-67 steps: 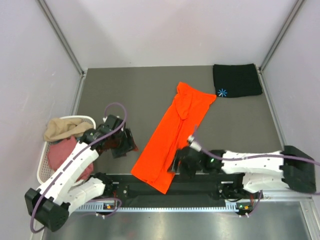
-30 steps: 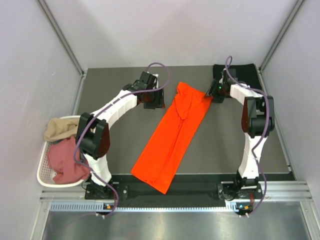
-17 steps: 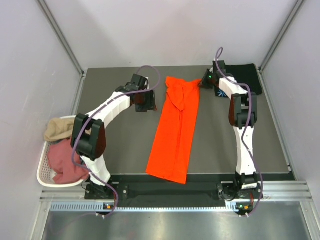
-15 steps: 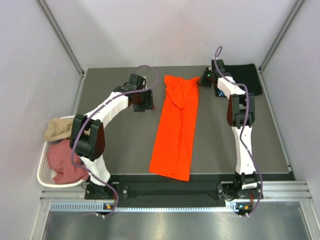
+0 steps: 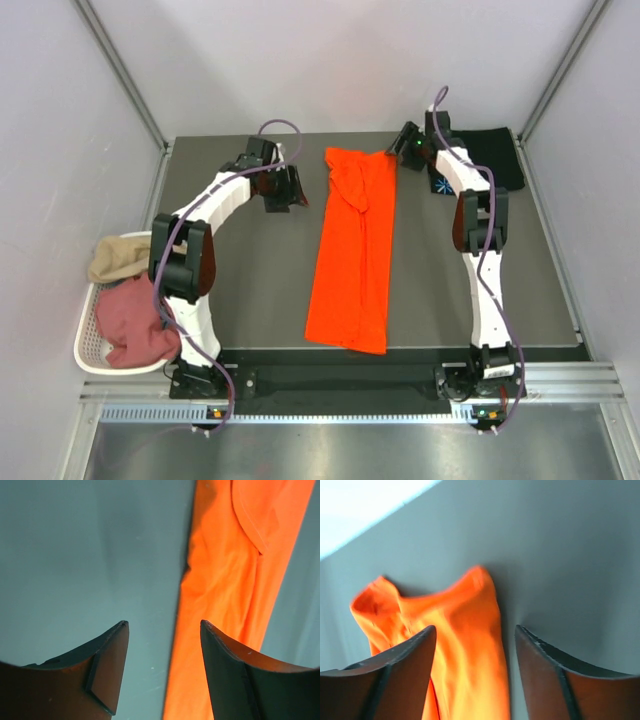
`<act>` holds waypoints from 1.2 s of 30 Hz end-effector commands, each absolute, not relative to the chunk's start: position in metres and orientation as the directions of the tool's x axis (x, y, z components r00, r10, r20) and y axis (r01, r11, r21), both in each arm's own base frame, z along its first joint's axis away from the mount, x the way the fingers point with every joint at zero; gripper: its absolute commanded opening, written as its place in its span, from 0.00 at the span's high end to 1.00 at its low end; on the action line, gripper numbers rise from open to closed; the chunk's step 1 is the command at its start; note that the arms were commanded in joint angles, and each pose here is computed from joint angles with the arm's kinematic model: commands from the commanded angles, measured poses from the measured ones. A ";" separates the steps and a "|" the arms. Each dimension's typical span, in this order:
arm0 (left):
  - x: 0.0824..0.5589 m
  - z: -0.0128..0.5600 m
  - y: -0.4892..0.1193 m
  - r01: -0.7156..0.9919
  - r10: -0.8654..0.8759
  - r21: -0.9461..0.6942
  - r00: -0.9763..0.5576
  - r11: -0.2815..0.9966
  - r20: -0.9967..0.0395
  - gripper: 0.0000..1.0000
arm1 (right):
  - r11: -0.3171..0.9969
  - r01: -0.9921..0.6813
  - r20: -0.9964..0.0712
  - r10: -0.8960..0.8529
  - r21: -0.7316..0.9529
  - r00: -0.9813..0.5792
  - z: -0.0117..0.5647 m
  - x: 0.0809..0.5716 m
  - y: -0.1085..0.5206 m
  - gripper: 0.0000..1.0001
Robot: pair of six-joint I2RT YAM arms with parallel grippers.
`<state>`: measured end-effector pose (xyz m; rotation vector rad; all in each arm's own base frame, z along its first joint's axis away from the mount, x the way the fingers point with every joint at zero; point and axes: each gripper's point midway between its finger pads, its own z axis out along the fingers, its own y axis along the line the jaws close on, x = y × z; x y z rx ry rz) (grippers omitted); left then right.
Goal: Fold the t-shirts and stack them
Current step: Fold the tshirt
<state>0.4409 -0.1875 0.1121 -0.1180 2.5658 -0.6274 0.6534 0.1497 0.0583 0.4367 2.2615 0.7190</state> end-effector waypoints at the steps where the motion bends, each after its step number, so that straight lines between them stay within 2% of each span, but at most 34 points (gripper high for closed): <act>1: 0.441 0.132 -0.209 0.089 -0.200 -0.545 -0.871 0.834 -0.448 0.36 | 0.827 0.045 -0.592 0.439 0.561 -0.676 0.141 0.631 0.126 0.34; 6: 0.426 0.112 -0.211 0.054 -0.206 -0.569 -0.901 0.820 -0.381 0.36 | 0.861 0.022 -0.573 0.357 0.508 -0.738 0.160 0.578 0.116 0.32; 8: 0.414 0.100 -0.214 0.027 -0.209 -0.589 -0.921 0.807 -0.328 0.36 | 0.862 0.037 -0.533 0.345 0.505 -0.772 0.160 0.550 0.116 0.32; 10: 0.404 0.097 -0.216 0.028 -0.204 -0.596 -0.925 0.803 -0.319 0.37 | 0.843 0.014 -0.510 0.338 0.537 -0.791 0.164 0.531 0.122 0.32; 16: 0.331 0.081 -0.216 0.020 -0.147 -0.573 -0.959 0.819 -0.244 0.39 | 0.786 -0.021 -0.410 0.300 0.618 -0.861 0.164 0.437 0.147 0.32; 18: 0.312 0.088 -0.216 0.027 -0.137 -0.572 -0.960 0.820 -0.242 0.39 | 0.790 -0.067 -0.379 0.216 0.609 -0.900 0.154 0.393 0.161 0.32; 20: 0.284 0.078 -0.216 -0.007 -0.129 -0.565 -0.976 0.825 -0.176 0.41 | 0.799 -0.101 -0.350 0.143 0.593 -0.926 0.143 0.351 0.164 0.28; 26: 0.231 0.078 -0.224 -0.006 -0.101 -0.571 -0.986 0.821 -0.135 0.41 | 0.786 -0.159 -0.275 0.014 0.598 -0.961 0.107 0.257 0.179 0.24; 31: 0.210 0.066 -0.216 -0.043 -0.114 -0.542 -0.989 0.839 -0.098 0.41 | 0.774 -0.152 -0.214 -0.022 0.615 -0.977 0.083 0.212 0.179 0.26; 36: 0.187 0.052 -0.212 -0.091 -0.132 -0.519 -0.990 0.850 -0.043 0.41 | 0.772 -0.111 -0.160 -0.013 0.626 -0.987 0.066 0.179 0.174 0.33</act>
